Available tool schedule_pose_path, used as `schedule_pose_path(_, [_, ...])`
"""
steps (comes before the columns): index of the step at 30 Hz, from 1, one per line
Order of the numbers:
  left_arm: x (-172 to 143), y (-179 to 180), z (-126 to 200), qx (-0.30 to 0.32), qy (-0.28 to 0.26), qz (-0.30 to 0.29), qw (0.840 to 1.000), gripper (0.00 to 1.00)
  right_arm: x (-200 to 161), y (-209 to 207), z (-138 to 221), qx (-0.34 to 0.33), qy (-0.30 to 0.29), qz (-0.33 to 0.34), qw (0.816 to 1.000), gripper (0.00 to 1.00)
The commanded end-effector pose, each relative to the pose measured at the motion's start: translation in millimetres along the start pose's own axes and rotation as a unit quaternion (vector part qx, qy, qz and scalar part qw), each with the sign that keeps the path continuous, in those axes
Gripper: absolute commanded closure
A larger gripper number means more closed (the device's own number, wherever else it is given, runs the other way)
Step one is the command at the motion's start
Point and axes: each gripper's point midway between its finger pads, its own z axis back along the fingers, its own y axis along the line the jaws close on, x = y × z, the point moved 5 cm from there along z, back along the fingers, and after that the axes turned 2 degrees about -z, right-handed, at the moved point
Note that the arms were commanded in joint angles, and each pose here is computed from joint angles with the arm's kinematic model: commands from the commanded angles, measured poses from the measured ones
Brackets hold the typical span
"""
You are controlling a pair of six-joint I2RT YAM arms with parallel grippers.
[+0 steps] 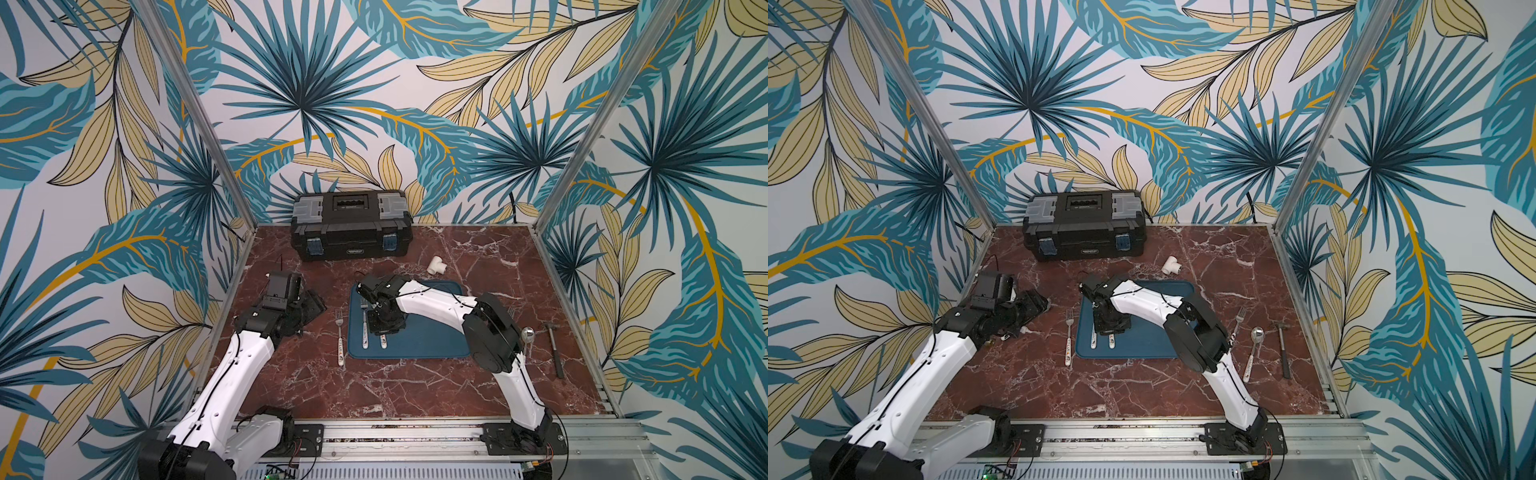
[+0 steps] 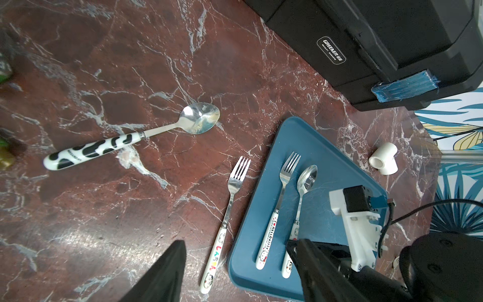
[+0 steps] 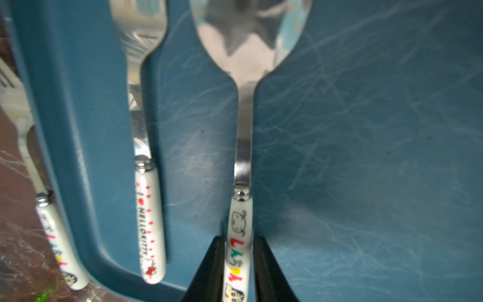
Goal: Set the spoon and fork side by side
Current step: Pick up the spoon from the tray.
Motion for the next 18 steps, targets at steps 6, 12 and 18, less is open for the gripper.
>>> schedule_pose_path(6, [-4,8,3,0.012,0.003,-0.008,1.000,0.28,-6,-14,-12,-0.044,0.005,-0.015,0.999,0.87])
schedule_pose_path(12, [-5,9,5,0.009,0.001,-0.009,1.000,0.28,2,-36,11,-0.058,-0.044,-0.047,0.996,0.90])
schedule_pose_path(18, [-5,8,4,0.005,-0.002,-0.011,1.000,0.28,13,-118,66,-0.076,-0.115,-0.119,0.983,0.90])
